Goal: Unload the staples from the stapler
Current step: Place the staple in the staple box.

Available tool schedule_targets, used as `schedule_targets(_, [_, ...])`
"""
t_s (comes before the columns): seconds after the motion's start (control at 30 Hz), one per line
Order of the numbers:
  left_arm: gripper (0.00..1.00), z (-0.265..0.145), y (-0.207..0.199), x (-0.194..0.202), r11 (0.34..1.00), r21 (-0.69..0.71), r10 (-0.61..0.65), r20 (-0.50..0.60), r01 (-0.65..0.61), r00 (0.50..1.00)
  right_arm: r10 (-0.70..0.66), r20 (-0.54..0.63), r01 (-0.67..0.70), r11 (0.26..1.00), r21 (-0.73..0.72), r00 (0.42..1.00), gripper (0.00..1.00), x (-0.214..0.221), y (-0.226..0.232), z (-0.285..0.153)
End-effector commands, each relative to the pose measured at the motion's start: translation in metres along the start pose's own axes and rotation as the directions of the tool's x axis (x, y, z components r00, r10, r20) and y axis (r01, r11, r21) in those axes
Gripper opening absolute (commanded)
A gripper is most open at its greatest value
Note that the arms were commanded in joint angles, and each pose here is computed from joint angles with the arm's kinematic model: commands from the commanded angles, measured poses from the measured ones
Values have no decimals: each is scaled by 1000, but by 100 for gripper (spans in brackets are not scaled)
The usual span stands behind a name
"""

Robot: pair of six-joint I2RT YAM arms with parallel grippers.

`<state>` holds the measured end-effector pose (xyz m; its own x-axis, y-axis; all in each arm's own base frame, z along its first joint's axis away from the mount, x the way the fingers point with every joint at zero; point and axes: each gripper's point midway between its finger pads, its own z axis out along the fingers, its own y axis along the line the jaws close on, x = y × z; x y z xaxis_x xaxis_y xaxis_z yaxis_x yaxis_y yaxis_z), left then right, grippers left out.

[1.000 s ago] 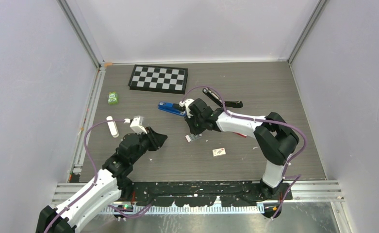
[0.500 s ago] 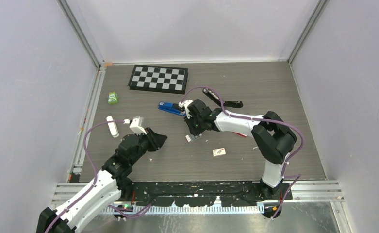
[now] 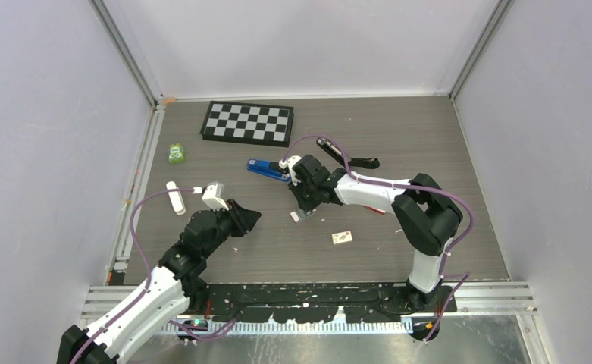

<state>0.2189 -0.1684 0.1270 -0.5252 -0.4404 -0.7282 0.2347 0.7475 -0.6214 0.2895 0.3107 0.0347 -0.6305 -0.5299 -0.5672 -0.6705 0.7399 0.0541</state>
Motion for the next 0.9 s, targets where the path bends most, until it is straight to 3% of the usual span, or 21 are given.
schedule_targets(0.0, [24,0,1,-1,1000,-1,-7,9,7,1000,-27,42,26,999,35,999,16,-19,-3,-4])
schedule_targets(0.87, [24,-2,-4,-4,1000,17,-11,12,11,1000,-29,47,29,1000,6,998,26,-25,4,-11])
